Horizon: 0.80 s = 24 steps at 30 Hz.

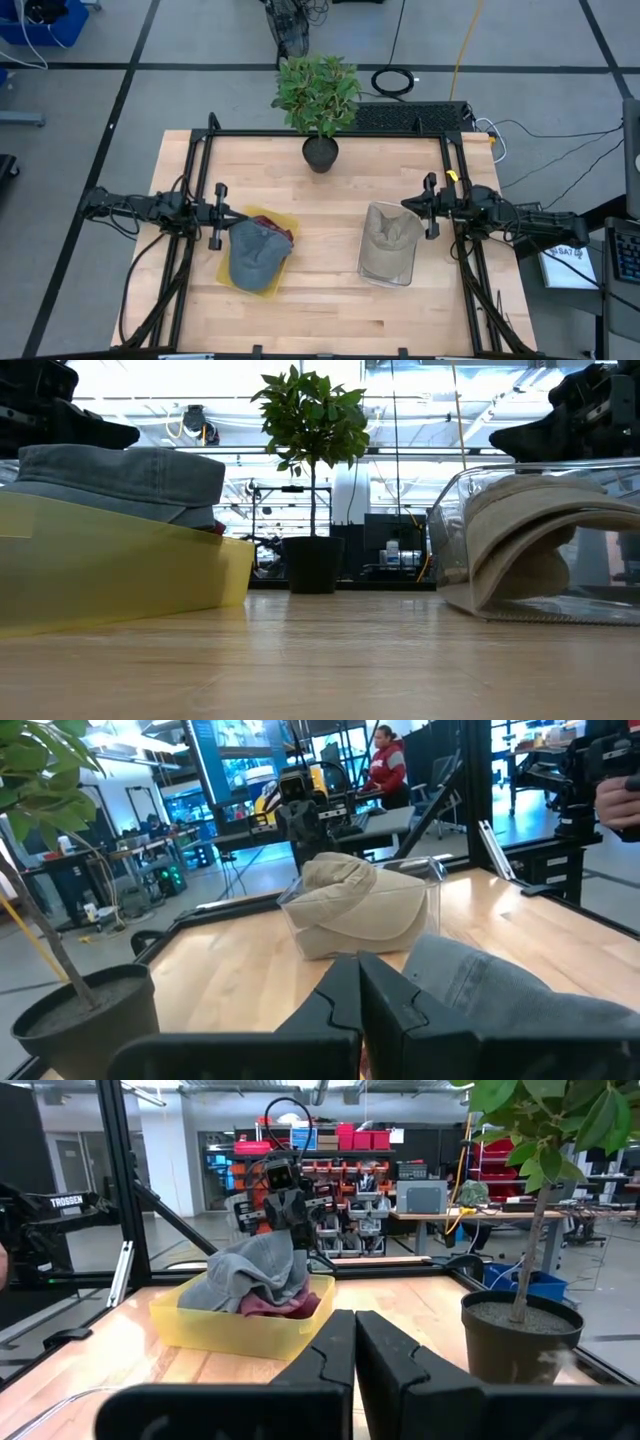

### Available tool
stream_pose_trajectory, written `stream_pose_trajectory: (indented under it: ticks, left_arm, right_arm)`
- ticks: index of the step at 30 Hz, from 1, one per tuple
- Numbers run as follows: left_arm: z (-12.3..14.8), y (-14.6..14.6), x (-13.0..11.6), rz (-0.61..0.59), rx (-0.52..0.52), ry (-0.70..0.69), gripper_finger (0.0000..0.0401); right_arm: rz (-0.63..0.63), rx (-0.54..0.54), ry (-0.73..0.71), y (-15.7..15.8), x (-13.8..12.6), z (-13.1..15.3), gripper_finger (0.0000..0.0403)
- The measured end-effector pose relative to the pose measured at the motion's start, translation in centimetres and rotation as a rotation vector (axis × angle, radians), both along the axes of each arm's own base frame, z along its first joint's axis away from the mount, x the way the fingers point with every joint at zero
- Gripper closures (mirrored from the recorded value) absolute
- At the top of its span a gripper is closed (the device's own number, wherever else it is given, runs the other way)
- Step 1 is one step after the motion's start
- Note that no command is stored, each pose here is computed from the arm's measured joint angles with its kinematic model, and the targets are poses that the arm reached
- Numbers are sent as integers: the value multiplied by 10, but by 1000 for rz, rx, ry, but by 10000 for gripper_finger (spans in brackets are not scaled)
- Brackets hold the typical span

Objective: Pick & Place hat
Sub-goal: Return to Home Position

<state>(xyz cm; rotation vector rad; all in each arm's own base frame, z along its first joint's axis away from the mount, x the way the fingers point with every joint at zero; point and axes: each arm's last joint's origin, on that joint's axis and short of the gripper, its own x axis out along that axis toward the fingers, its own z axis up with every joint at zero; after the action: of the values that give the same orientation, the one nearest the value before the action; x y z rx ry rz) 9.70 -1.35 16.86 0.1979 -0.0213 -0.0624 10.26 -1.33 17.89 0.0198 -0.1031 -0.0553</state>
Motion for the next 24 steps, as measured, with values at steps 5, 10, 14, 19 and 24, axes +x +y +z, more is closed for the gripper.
stream_pose_trajectory:
  ticks: [5,10,14,19,24]
  left_arm:
    - [0,0,0,4,-4,-4,388]
    - [2,0,0,10,-9,-34,369]
    - [4,0,0,11,-13,-53,366]
    - [4,0,0,10,-13,-55,365]
    - [5,0,0,10,-13,-58,364]
  right_arm:
    - [3,-4,-3,0,0,0,403]
    - [5,4,-7,0,0,1,403]
    - [6,5,-6,0,0,0,403]
    - [6,6,-6,0,0,0,403]
    - [6,6,-6,0,0,0,403]
